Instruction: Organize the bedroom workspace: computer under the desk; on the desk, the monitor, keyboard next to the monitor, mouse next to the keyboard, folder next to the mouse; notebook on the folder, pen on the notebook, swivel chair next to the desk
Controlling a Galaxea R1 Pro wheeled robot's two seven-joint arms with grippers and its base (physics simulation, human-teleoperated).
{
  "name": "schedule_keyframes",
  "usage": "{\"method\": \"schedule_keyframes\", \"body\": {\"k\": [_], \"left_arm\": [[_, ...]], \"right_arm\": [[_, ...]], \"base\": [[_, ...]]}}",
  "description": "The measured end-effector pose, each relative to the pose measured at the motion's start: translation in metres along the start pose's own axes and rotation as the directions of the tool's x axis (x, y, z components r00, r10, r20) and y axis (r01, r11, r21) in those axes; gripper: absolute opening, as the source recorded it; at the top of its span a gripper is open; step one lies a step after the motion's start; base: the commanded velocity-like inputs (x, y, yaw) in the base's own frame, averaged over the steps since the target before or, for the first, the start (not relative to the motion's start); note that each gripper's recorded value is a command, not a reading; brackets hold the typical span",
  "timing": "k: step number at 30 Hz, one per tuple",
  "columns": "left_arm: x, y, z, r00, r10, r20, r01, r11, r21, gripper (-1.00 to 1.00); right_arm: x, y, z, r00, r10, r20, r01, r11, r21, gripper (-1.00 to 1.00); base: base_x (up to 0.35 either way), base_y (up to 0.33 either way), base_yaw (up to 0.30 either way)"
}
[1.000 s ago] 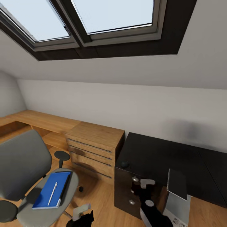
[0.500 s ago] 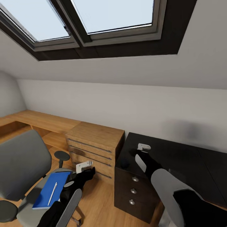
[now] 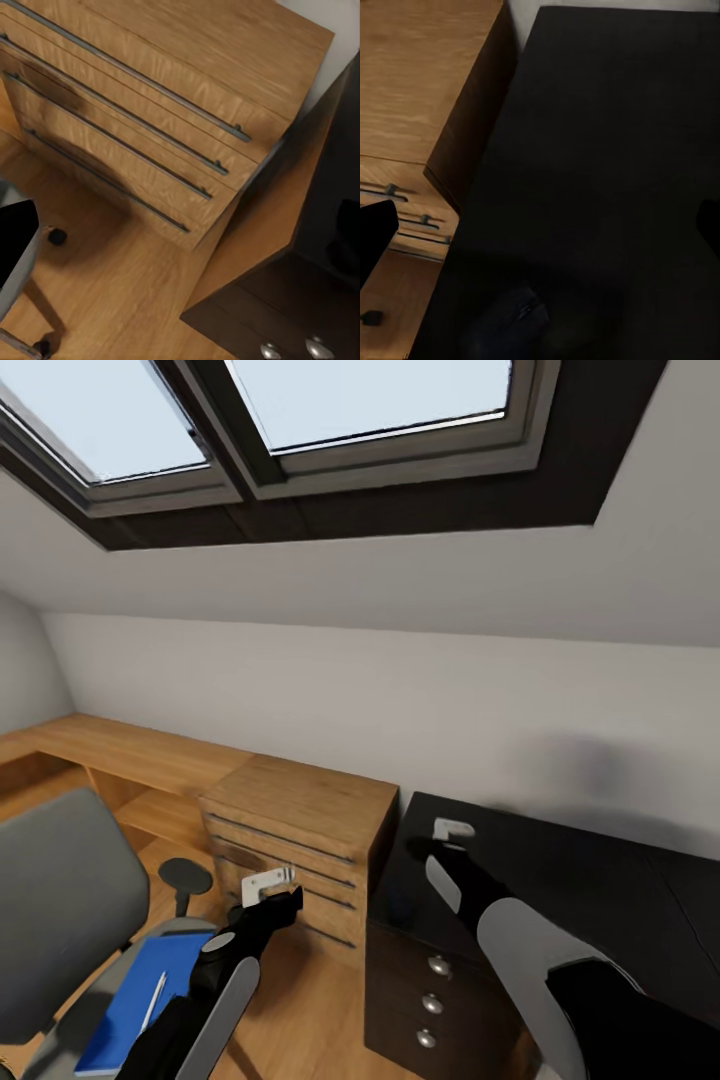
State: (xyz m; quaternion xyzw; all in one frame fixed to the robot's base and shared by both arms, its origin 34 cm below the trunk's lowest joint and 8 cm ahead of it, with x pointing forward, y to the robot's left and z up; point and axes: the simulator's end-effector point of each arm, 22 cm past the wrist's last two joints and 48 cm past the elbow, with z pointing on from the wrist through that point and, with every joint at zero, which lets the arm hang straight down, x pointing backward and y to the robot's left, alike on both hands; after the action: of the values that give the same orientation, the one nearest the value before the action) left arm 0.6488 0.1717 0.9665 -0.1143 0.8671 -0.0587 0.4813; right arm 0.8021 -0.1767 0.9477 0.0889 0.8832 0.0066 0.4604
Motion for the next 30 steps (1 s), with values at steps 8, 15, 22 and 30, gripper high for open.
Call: {"method": "schedule_keyframes", "body": {"k": [8, 15, 22, 30], "left_arm": [[0.000, -0.001, 0.000, 1.000, -0.001, -0.001, 0.001, 1.000, 0.001, 1.00], [-0.024, -0.012, -0.011, 0.999, -0.017, 0.052, 0.016, 0.999, 0.032, 1.00], [-0.057, -0.025, -0.028, 0.991, -0.048, 0.125, 0.038, 0.996, 0.080, 1.00], [-0.053, -0.024, -0.023, 0.990, -0.051, 0.128, 0.041, 0.996, 0.082, 1.00]], "right_arm": [[0.028, 0.007, 0.001, 0.997, -0.053, -0.050, 0.053, 0.999, -0.002, 1.00], [0.055, 0.008, -0.001, 0.984, -0.091, -0.153, 0.091, 0.996, -0.004, 1.00], [0.060, 0.010, -0.001, 0.982, -0.092, -0.165, 0.091, 0.996, -0.008, 1.00], [0.065, 0.008, 0.006, 0.982, -0.088, -0.165, 0.089, 0.996, -0.006, 1.00]], "base": [[0.271, 0.175, 0.000], [0.030, 0.054, 0.000], [0.002, 0.004, 0.000], [0.000, 0.000, 0.000]]}}
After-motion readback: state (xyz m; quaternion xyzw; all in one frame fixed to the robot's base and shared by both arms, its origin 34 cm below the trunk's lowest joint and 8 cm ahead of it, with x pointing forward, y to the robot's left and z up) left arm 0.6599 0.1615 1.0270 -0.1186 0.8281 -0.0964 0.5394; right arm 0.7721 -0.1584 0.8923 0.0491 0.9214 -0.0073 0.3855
